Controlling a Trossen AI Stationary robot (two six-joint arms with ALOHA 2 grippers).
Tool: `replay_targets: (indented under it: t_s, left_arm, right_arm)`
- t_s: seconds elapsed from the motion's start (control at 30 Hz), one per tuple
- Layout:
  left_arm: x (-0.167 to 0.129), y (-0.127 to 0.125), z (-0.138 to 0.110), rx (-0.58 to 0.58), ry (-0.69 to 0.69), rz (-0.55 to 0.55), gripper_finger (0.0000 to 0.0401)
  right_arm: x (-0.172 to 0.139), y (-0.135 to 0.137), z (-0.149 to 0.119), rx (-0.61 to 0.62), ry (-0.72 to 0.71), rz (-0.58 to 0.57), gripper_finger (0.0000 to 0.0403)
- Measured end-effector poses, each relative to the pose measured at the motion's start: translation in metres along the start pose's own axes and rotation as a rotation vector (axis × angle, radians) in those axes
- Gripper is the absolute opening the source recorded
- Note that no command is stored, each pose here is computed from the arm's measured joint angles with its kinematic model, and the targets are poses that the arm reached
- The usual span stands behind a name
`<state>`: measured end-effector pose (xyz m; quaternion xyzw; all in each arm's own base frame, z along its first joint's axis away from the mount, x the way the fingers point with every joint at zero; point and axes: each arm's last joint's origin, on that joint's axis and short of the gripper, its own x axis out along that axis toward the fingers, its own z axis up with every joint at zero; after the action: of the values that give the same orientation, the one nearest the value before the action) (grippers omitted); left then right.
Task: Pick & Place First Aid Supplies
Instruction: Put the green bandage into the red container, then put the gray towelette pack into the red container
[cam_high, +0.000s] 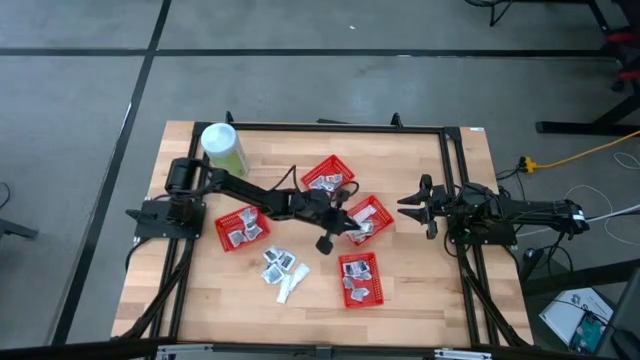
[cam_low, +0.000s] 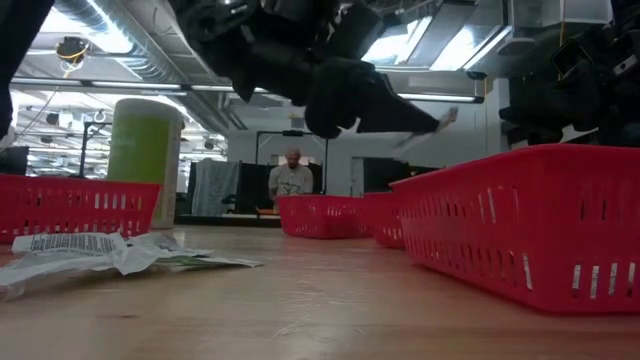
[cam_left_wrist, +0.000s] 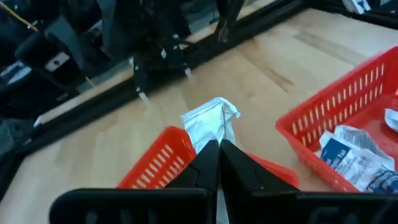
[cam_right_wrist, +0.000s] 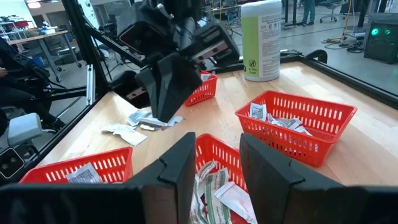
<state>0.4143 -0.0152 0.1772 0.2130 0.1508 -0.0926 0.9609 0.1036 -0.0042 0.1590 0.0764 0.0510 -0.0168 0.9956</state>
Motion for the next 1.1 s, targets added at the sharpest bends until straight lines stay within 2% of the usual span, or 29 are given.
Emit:
replay_targets:
  t_s: [0.23,0.43,0.6,0.83,1.1]
  left_arm:
    - [0.011,0.001,-0.015,0.048,-0.022,0.023,0.0005]
    - [0.017,0.0,-0.027,0.042,0.004,0.044,0.0025]
    - [0.017,0.001,-0.029,0.032,0.052,0.103,0.0057]
    - [0.017,-0.001,-0.035,0.029,0.117,0.082,0.0103]
    - [0.012,-0.004,-0.028,0.036,0.159,0.096,0.0113]
  right_arm:
    - [0.0,0.0,0.0,0.0,0.0,0.0,0.0126]
    - [0.0,0.0,0.0,0.0,0.0,0.0,0.0126]
    - [0.0,0.0,0.0,0.0,0.0,0.0,0.0126]
    - [0.0,0.0,0.0,0.0,0.0,0.0,0.0126]
    - [0.0,0.0,0.0,0.0,0.0,0.0,0.0126]
